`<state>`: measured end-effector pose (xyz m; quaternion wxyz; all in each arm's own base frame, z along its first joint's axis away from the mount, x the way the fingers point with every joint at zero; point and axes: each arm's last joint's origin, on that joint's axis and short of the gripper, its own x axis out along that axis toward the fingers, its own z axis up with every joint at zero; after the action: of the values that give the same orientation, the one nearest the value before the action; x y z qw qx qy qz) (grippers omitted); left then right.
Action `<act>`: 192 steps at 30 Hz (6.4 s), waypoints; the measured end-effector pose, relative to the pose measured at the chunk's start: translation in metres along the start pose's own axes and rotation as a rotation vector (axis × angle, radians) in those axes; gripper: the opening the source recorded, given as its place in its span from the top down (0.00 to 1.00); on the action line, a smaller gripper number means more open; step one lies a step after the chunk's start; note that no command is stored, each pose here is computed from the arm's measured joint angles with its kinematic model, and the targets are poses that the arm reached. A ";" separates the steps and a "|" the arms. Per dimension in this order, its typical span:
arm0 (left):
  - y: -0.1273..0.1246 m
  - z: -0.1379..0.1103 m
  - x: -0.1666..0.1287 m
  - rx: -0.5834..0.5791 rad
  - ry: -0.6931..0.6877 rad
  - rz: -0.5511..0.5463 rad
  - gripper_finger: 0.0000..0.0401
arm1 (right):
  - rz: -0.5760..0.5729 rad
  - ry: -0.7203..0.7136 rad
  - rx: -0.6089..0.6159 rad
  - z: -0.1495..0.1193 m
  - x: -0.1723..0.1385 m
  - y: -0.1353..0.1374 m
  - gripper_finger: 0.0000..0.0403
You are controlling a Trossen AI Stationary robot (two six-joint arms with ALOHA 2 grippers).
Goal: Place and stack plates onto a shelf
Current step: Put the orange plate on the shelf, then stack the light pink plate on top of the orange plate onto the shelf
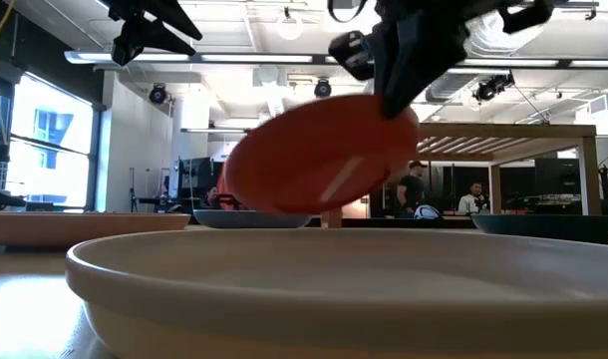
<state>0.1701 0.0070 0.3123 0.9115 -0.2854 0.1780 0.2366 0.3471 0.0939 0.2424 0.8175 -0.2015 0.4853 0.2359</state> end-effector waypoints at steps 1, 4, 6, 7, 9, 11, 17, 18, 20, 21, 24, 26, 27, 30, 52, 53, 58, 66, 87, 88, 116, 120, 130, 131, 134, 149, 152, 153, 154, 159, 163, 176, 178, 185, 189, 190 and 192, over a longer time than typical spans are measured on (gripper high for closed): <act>0.000 0.000 0.000 0.000 0.000 0.000 0.72 | -0.002 -0.003 -0.005 0.002 -0.003 -0.001 1.00; 0.000 0.000 0.000 0.000 0.000 0.000 0.72 | -0.013 -0.007 -0.016 0.010 -0.014 -0.004 1.00; 0.000 0.000 0.000 0.000 0.000 0.000 0.72 | -0.027 -0.009 -0.032 0.014 -0.022 -0.005 1.00; 0.000 0.000 0.000 0.000 0.000 0.000 0.72 | -0.035 -0.008 -0.041 0.017 -0.026 -0.006 1.00; 0.000 0.000 0.000 0.000 0.000 0.000 0.72 | -0.058 0.002 -0.058 0.021 -0.035 -0.008 1.00; 0.000 0.000 0.000 0.000 0.000 0.000 0.72 | -0.081 0.016 -0.065 0.025 -0.046 -0.010 1.00; 0.000 0.000 0.000 -0.001 0.000 0.000 0.72 | -0.182 0.026 -0.072 0.038 -0.077 -0.015 1.00; 0.000 0.000 0.000 -0.001 0.000 0.000 0.72 | -0.204 0.032 -0.071 0.039 -0.081 -0.016 1.00; 0.000 0.000 0.000 0.000 0.000 0.000 0.72 | -0.240 0.045 -0.064 0.040 -0.088 -0.019 1.00; 0.000 0.000 0.000 0.000 0.000 0.000 0.72 | -0.248 0.057 -0.059 0.039 -0.092 -0.021 1.00; 0.000 0.000 0.000 0.000 0.000 0.000 0.72 | -0.287 0.101 -0.035 0.035 -0.101 -0.029 1.00; 0.000 0.000 0.000 -0.001 -0.001 0.000 0.72 | -0.324 0.128 -0.016 0.030 -0.106 -0.036 1.00; 0.000 0.000 0.000 -0.001 0.000 0.000 0.72 | -0.345 0.138 -0.004 0.027 -0.110 -0.040 1.00; 0.000 0.000 0.000 0.001 -0.001 0.000 0.72 | -0.398 0.146 0.053 0.016 -0.125 -0.052 1.00; 0.000 0.000 0.000 0.049 -0.003 0.004 0.72 | -0.877 0.207 0.805 -0.097 -0.259 -0.070 1.00; 0.000 0.000 0.000 0.056 -0.004 0.005 0.72 | -0.895 0.211 0.846 -0.100 -0.261 -0.069 1.00; 0.001 0.001 0.000 0.072 -0.015 0.020 0.72 | -0.983 0.209 1.012 -0.109 -0.255 -0.066 1.00; 0.006 0.005 0.002 0.096 -0.031 0.052 0.72 | -0.975 0.330 1.134 -0.129 -0.207 -0.066 1.00; 0.017 0.013 0.005 0.127 -0.059 0.120 0.72 | -0.963 0.409 1.201 -0.157 -0.143 -0.068 1.00; 0.017 0.013 0.005 0.127 -0.059 0.120 0.72 | -0.962 0.413 1.203 -0.159 -0.141 -0.068 1.00; 0.017 0.013 0.005 0.126 -0.061 0.122 0.72 | -0.859 0.381 1.219 -0.167 -0.137 -0.079 0.89; 0.017 0.013 0.005 0.126 -0.061 0.122 0.72 | -0.859 0.366 1.222 -0.165 -0.139 -0.080 0.82; 0.017 0.010 0.005 0.133 -0.010 0.087 0.72 | -0.811 0.260 1.248 -0.151 -0.158 -0.084 0.72; 0.017 0.009 0.005 0.134 0.004 0.075 0.72 | -0.798 0.243 1.253 -0.149 -0.161 -0.085 0.72; 0.015 0.007 0.006 0.135 0.054 0.016 0.72 | -0.742 0.190 1.259 -0.143 -0.168 -0.086 0.72; -0.008 -0.020 0.025 -0.047 0.272 -0.064 0.72 | -0.420 -0.072 1.267 -0.117 -0.196 -0.087 0.72; -0.016 -0.032 0.036 -0.072 0.336 -0.043 0.72 | -0.387 -0.077 1.252 -0.116 -0.196 -0.087 0.72; -0.018 -0.036 0.040 -0.079 0.357 -0.033 0.72 | -0.379 -0.079 1.252 -0.116 -0.196 -0.087 0.72; -0.020 -0.040 0.043 -0.087 0.376 -0.022 0.72 | -0.375 -0.081 1.253 -0.116 -0.196 -0.087 0.72; -0.028 -0.060 0.061 -0.126 0.469 0.037 0.72 | -0.375 -0.081 1.252 -0.116 -0.195 -0.087 0.72; -0.032 -0.074 0.072 -0.157 0.527 0.088 0.72 | -0.375 -0.080 1.250 -0.116 -0.196 -0.087 0.72; -0.035 -0.110 0.110 -0.220 0.601 0.225 0.72 | -0.375 -0.070 1.200 -0.116 -0.195 -0.087 0.72; -0.036 -0.113 0.114 -0.231 0.596 0.223 0.72 | -0.375 -0.070 1.201 -0.116 -0.195 -0.087 0.72; -0.035 -0.122 0.124 -0.251 0.608 0.261 0.72 | -0.376 -0.070 1.201 -0.116 -0.195 -0.087 0.72; -0.033 -0.127 0.129 -0.248 0.619 0.285 0.72 | -0.375 -0.070 1.201 -0.116 -0.195 -0.087 0.72; -0.033 -0.128 0.130 -0.249 0.619 0.286 0.72 | -0.376 -0.070 1.201 -0.116 -0.195 -0.087 0.72; -0.033 -0.130 0.131 -0.249 0.622 0.292 0.72 | -0.376 -0.070 1.201 -0.116 -0.195 -0.087 0.72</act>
<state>0.2714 -0.0518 0.1659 0.7287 -0.4239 0.4555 0.2861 0.2350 -0.0780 0.3728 0.8309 0.2185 0.4626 -0.2189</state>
